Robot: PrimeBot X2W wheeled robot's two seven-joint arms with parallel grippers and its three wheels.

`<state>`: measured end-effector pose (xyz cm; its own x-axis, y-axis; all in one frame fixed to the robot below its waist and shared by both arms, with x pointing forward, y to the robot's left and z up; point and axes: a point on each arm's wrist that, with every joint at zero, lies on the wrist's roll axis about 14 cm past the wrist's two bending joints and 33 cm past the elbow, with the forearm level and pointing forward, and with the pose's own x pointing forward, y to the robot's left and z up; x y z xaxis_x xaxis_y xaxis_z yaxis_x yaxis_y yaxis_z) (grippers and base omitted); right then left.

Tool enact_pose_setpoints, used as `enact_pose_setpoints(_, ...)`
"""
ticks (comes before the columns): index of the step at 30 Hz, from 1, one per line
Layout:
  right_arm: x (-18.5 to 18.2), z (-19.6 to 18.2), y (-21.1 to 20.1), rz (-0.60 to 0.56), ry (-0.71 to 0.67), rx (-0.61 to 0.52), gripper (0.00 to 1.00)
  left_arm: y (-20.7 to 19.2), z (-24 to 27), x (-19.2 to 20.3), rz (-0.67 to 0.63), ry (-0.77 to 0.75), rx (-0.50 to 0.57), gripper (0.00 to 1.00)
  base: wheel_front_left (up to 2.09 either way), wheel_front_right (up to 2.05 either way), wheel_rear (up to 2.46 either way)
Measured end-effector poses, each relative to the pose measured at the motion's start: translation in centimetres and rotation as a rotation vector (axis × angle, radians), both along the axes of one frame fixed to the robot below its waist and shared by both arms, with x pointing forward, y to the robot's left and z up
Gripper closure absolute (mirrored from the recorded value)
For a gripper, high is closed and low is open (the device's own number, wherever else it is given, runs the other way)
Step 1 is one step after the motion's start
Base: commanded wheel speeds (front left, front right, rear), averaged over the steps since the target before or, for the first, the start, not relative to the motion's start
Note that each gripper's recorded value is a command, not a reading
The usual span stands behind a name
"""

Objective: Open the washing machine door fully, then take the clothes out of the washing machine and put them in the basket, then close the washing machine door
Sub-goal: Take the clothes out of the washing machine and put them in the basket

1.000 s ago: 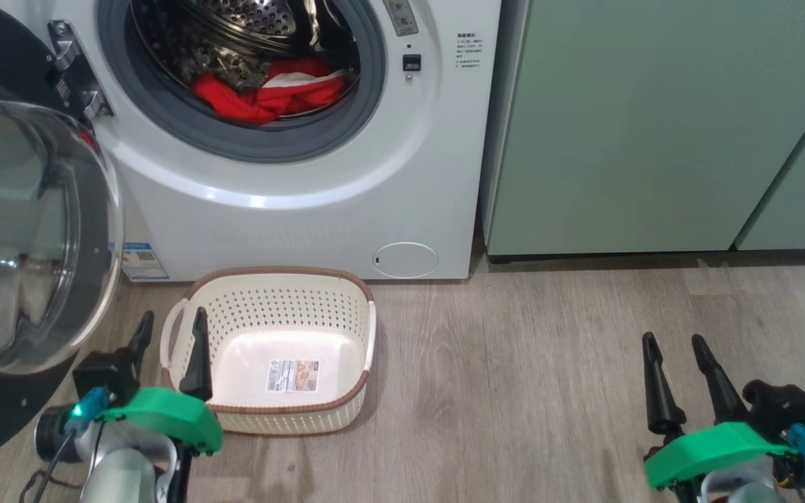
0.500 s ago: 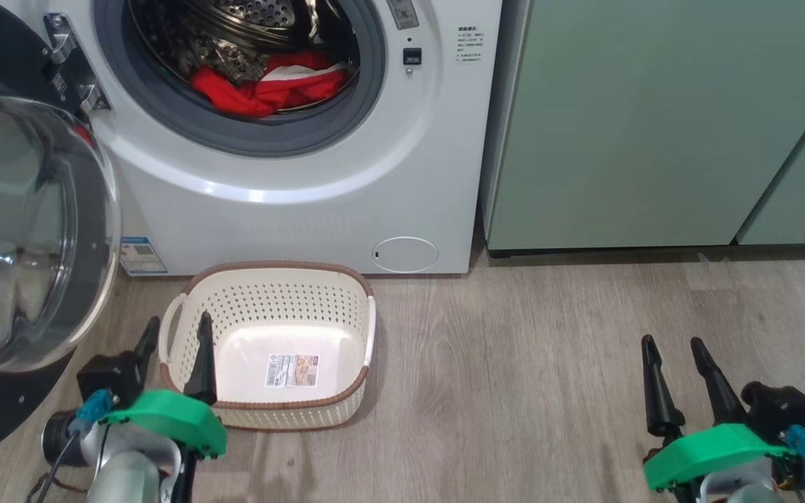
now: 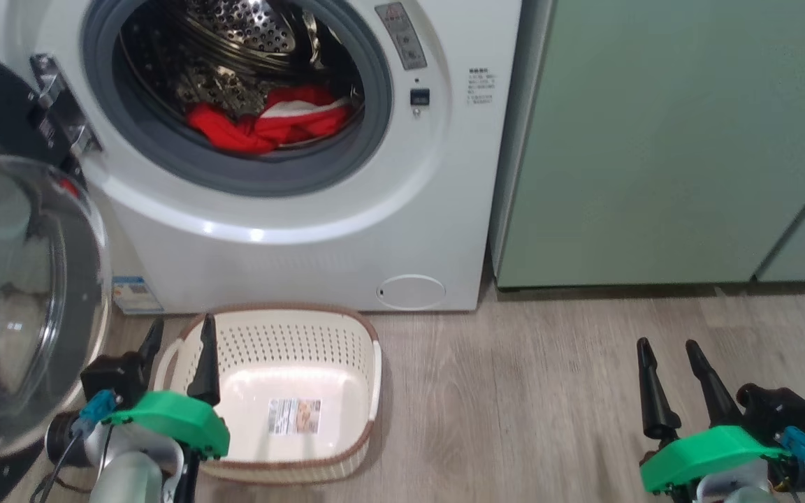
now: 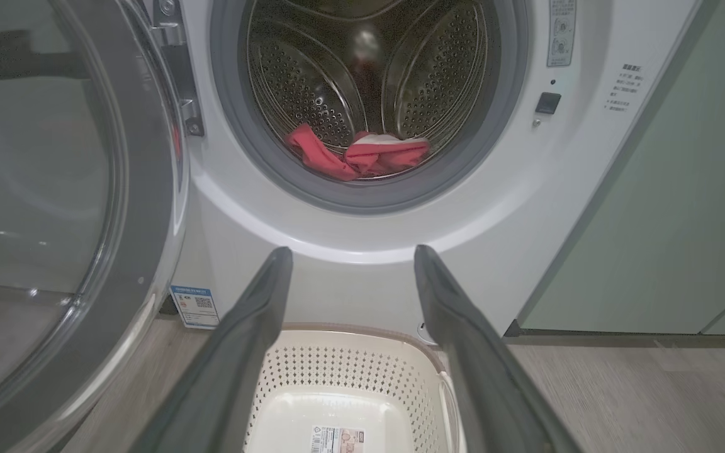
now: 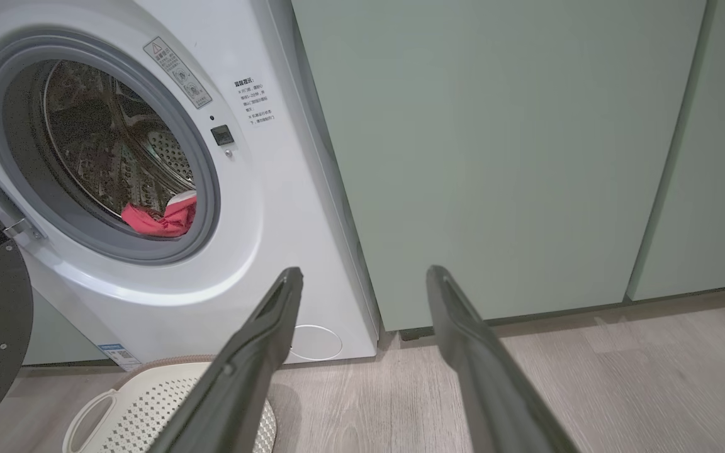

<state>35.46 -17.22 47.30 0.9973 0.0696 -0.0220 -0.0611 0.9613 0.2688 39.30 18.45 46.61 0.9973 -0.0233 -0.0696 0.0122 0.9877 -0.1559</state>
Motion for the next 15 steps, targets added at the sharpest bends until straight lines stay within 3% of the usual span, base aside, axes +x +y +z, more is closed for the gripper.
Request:
enact_pose_setpoints(8,0.1,-0.2,0.1,0.002,0.005,0.001,0.0,0.2,1.0,0.6,0.002,-0.029,0.02,0.0,1.78,-1.78,0.0)
enact_pose_setpoints(15,0.1,0.0,0.2,0.004,0.001,0.003,0.0,0.5,1.4,0.6,0.011,-0.041,0.034,0.0,0.74,-0.74,0.0)
